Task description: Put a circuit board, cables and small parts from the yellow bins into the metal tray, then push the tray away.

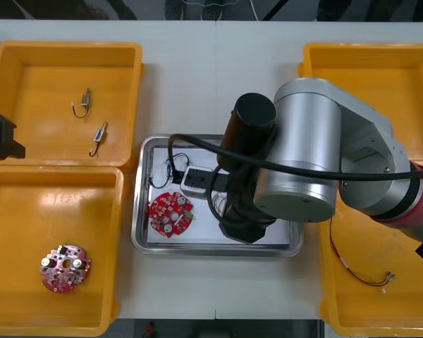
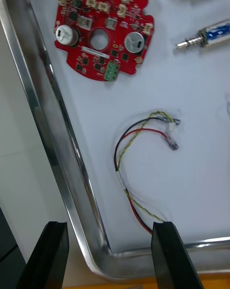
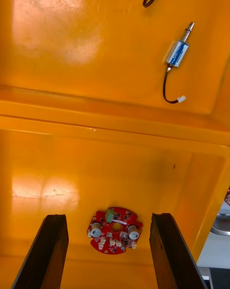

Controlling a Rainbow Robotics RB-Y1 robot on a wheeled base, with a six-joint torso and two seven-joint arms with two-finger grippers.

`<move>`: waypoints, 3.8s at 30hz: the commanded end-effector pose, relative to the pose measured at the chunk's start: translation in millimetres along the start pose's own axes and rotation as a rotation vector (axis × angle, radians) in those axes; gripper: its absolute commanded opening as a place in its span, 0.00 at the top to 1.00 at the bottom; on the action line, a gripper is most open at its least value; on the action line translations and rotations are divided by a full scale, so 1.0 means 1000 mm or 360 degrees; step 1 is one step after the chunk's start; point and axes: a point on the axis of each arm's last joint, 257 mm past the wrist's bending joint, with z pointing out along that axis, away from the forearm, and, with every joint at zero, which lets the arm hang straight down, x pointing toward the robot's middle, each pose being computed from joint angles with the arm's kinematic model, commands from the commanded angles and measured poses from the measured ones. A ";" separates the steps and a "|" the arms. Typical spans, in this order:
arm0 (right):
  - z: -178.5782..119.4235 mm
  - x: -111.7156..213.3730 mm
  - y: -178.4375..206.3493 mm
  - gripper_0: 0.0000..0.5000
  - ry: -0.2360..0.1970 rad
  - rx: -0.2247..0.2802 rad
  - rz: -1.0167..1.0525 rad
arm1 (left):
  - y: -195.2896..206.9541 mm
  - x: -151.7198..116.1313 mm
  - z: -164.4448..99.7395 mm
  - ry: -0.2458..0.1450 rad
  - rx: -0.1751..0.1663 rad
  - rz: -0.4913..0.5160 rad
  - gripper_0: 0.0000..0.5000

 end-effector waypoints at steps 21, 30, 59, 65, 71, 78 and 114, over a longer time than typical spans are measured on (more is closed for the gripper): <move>0.051 -0.013 0.050 0.00 0.0049 0.0092 -0.0413 | 0.036 0.017 -0.005 0.0037 -0.0132 0.0243 0.00; 0.071 -0.015 0.056 0.00 0.0062 0.0080 -0.0373 | 0.035 0.017 -0.005 0.0037 -0.0128 0.0261 0.00; 0.107 -0.003 0.060 0.00 0.0105 0.0136 -0.0353 | 0.034 0.017 -0.005 0.0037 -0.0126 0.0264 0.00; 0.106 -0.003 0.063 0.54 0.0101 0.0125 -0.0352 | 0.034 0.017 -0.005 0.0037 -0.0126 0.0264 0.00; 0.104 -0.006 0.059 1.00 0.0096 0.0140 -0.0352 | 0.034 0.017 -0.005 0.0037 -0.0126 0.0264 0.00; 0.101 -0.008 0.053 1.00 0.0093 0.0163 -0.0352 | 0.034 0.017 -0.005 0.0037 -0.0126 0.0264 0.00; 0.071 -0.049 -0.065 1.00 0.0090 0.0421 -0.0390 | 0.034 0.017 -0.005 0.0037 -0.0126 0.0264 0.00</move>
